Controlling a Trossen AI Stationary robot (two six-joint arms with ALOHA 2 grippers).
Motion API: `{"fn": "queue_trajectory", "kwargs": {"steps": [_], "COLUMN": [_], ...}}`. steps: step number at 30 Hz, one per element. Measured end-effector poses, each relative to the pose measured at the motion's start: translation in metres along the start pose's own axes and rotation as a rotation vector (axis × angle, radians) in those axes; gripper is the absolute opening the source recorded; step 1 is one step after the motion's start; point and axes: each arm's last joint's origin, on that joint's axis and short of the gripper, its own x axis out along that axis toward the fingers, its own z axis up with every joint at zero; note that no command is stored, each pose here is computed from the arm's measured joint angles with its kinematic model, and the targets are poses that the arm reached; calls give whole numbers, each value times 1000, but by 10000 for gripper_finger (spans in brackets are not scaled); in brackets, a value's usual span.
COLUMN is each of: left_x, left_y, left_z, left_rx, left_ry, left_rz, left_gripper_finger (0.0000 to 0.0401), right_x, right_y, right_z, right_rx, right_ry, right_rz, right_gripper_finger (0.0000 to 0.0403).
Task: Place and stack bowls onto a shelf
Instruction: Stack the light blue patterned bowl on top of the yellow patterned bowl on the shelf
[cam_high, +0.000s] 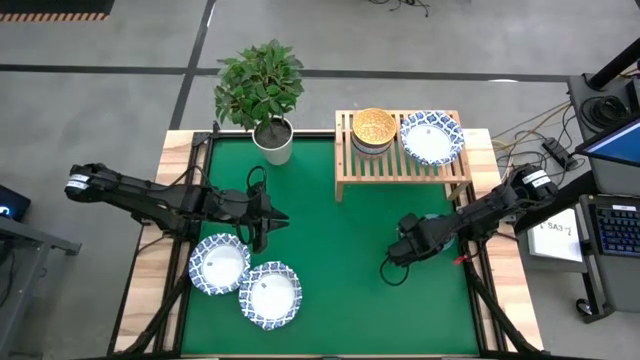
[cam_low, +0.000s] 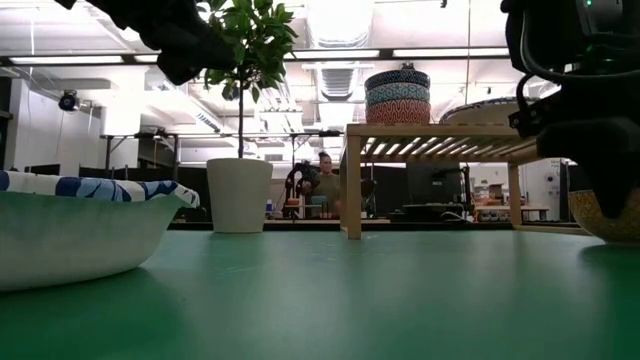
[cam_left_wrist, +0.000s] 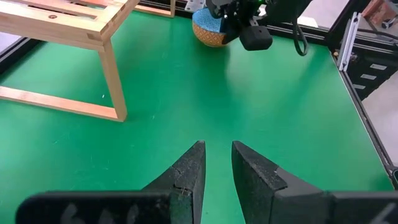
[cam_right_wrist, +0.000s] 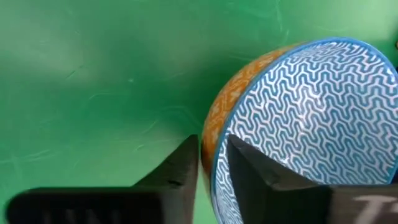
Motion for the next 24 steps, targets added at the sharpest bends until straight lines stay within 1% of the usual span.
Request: {"fn": "queue_trajectory", "kwargs": {"steps": [4,9,12,15,18,21,24], "left_x": [0,0,0,0,0,0,0], "left_y": [0,0,0,-1,-1,-2,-2], "left_z": [0,0,1,3,4,6,7], "left_rx": [0,0,17,45,81,119,155], "left_ry": [0,-3,-8,-26,-42,-62,-68], "left_rz": [0,-1,-2,-6,-10,-13,-12], "left_gripper_finger": [61,61,61,61,61,61,61], "right_x": [-2,-15,-34,-61,-92,-127,-162], "right_y": [2,8,17,27,37,48,54], "right_z": [1,4,8,14,20,26,33], "right_rx": [-21,-75,-144,-204,-287,-400,-504], "right_ry": [3,-8,-29,-70,-145,-255,-398], "right_rz": [17,63,134,228,363,524,665], "right_gripper_finger": [20,14,14,14,13,13,13]}}
